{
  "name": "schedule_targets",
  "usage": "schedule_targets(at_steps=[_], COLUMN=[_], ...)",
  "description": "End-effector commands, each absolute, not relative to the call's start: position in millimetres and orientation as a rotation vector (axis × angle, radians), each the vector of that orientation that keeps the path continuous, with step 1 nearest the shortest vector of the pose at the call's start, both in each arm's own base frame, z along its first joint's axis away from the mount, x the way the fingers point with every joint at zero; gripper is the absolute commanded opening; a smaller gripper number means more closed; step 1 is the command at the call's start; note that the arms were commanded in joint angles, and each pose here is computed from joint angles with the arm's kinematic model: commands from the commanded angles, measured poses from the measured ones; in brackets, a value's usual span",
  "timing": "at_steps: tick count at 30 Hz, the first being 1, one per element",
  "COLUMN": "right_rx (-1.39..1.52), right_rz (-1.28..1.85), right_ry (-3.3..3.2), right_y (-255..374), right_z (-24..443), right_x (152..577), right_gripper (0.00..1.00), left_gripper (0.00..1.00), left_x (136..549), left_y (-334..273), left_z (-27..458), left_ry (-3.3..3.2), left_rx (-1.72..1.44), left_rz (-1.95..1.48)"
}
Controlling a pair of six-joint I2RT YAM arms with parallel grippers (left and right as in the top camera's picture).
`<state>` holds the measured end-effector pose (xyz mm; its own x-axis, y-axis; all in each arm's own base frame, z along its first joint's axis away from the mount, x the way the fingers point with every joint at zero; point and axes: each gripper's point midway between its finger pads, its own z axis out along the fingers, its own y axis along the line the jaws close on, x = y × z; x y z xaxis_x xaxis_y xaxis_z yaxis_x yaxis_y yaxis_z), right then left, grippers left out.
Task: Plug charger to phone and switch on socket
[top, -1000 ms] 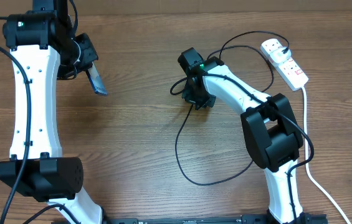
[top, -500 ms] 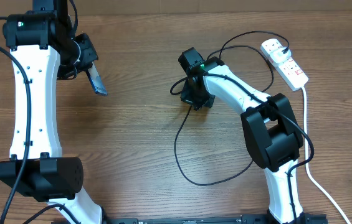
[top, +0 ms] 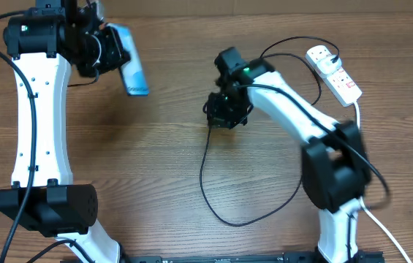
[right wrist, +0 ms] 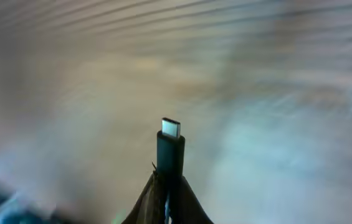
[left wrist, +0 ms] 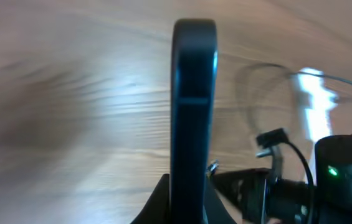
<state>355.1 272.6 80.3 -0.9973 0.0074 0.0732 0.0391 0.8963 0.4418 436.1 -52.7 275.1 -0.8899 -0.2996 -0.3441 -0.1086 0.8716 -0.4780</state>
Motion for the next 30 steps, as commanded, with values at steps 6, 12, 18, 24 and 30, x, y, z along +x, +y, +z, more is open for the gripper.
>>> schedule_targets(at_steps=[6,12,18,24,30], right_rx=[0.589,0.757,0.692,0.645,0.600], right_rz=[-1.259,-1.352,-1.337,-1.394,-1.445], right_ry=[-3.079,-3.076,-3.094,-3.107,-3.112], right_y=[303.9,314.5,317.1,321.9,326.0], right_z=[269.2,307.3,306.2,313.3,319.7], right_x=[295.8,259.9,259.8,266.7,272.1], right_gripper=[0.04,0.04,0.04,0.04,0.04], left_gripper=[0.04,0.04,0.04,0.04,0.04], left_x=[420.9,400.4,391.5,388.5,387.9], left_y=[-119.2,-147.0,-154.3,-156.0,-156.2], left_z=[321.4,357.2,373.5,378.3,378.1], left_ry=[2.461,2.286,2.203,2.178,2.181], left_rx=[0.042,0.249,0.308,0.326,0.322], left_rz=[-1.177,-1.494,-1.622,-1.659,-1.663])
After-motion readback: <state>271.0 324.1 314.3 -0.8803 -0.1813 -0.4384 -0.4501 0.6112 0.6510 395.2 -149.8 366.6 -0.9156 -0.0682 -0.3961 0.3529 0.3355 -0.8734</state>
